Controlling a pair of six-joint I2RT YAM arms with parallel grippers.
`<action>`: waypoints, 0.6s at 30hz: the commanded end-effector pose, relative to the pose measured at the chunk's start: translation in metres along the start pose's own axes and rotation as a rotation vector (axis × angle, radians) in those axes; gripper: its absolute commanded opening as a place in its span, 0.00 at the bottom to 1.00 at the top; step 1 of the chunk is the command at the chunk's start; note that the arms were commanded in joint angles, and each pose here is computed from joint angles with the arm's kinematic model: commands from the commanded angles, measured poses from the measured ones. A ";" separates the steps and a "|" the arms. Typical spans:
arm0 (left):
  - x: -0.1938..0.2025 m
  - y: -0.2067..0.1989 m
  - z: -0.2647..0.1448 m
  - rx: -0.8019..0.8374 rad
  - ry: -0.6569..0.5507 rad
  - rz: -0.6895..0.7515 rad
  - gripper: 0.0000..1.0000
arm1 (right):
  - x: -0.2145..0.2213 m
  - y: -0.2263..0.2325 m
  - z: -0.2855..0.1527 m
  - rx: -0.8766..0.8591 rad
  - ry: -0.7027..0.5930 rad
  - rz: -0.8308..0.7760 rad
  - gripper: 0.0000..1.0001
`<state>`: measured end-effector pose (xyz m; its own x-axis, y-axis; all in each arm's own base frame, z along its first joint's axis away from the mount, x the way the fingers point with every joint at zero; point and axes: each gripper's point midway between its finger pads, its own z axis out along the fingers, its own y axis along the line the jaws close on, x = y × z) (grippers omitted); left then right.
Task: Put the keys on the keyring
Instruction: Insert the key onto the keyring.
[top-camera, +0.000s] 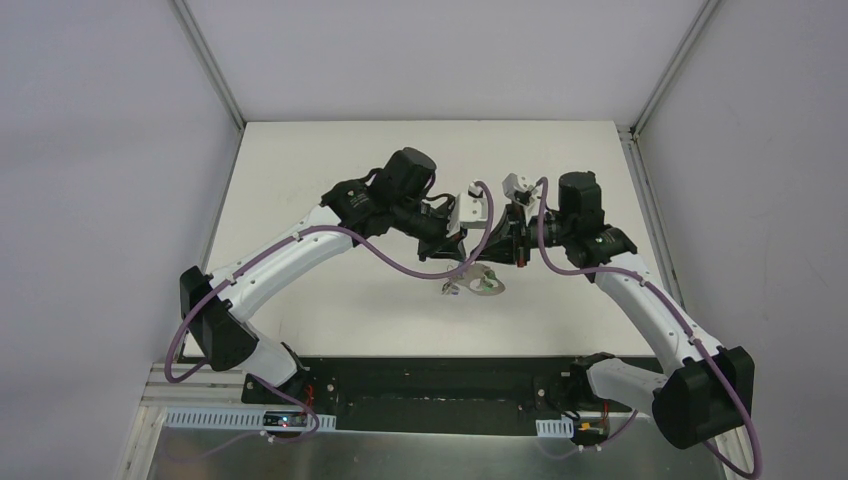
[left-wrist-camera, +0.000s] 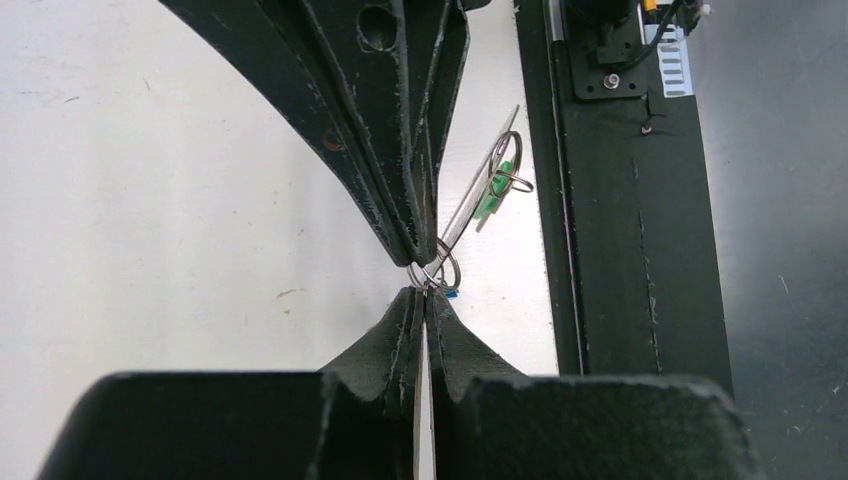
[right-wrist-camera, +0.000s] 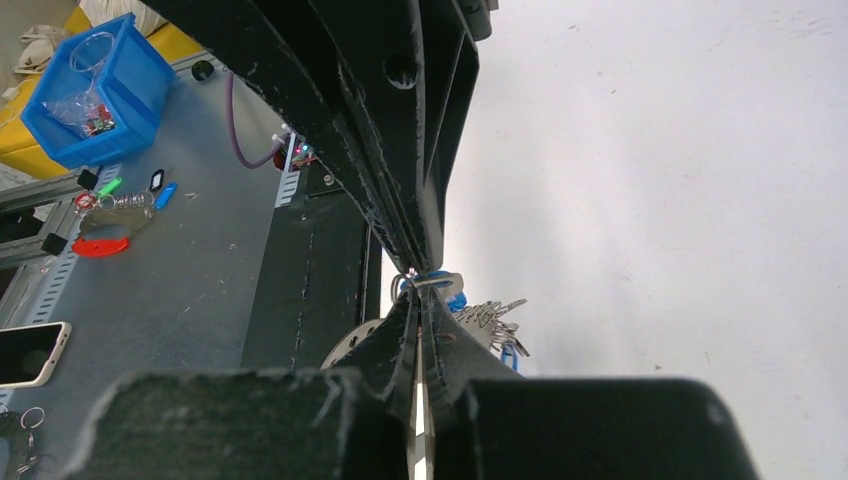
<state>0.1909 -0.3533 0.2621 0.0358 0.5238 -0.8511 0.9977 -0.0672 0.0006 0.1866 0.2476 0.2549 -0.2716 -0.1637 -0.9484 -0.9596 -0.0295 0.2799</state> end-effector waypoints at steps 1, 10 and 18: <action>-0.008 0.007 -0.004 -0.036 -0.037 0.008 0.04 | -0.012 0.003 -0.002 -0.020 -0.031 -0.056 0.00; -0.005 0.003 -0.007 -0.028 -0.033 0.025 0.00 | -0.013 -0.002 -0.004 0.000 -0.033 -0.051 0.00; -0.010 0.009 -0.012 -0.044 -0.055 0.013 0.00 | -0.010 -0.002 -0.004 -0.009 -0.030 -0.045 0.00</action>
<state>0.1966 -0.3521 0.2545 0.0247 0.5293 -0.8481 0.9989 -0.0465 0.0001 0.1923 0.2447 0.2565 -0.2676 -0.1539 -0.9512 -0.9620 -0.0124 0.2726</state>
